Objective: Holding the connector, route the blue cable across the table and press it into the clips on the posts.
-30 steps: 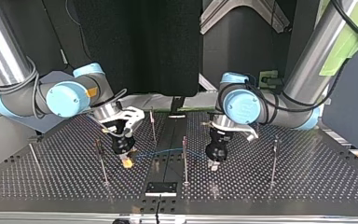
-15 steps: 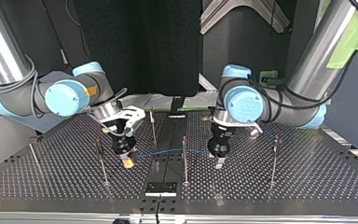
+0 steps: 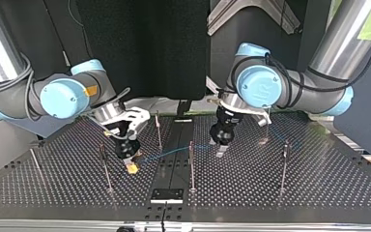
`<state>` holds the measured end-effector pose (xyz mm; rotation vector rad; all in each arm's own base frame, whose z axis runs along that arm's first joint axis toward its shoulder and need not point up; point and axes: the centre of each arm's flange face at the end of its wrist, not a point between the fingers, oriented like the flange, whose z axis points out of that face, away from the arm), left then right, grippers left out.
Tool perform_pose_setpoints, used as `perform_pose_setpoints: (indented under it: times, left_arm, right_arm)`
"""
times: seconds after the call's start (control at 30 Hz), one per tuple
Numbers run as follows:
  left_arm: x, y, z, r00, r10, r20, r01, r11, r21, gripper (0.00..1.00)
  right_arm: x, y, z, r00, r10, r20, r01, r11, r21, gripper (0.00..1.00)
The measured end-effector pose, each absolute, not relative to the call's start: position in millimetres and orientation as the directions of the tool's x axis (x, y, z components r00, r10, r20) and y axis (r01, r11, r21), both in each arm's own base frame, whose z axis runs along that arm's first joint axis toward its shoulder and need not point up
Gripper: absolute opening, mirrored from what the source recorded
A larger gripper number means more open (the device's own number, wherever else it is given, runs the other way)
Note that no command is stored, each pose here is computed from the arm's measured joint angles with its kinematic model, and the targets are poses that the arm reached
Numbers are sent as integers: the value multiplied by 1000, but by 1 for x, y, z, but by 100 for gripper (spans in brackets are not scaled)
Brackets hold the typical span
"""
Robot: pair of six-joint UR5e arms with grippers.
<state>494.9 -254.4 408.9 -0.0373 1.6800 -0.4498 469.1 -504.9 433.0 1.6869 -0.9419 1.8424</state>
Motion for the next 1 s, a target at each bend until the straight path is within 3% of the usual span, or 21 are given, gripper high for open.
perform_pose_setpoints:
  times: [0.37, 0.8, 1.0]
  left_arm:
    - [445, -260, 410, -216, -252, -943, 262, 916, -304, 100]
    - [407, -278, 454, -111, -260, -959, 330, 901, -282, 100]
    - [405, -296, 461, -109, -259, -960, 340, 898, -281, 100]
  right_arm:
    - [464, -493, 445, -130, -114, 985, -736, -654, -173, 0]
    - [450, -486, 461, -145, -100, 984, -750, -637, -175, 0]
    - [441, -487, 458, -144, -104, 984, -768, -615, -178, 0]
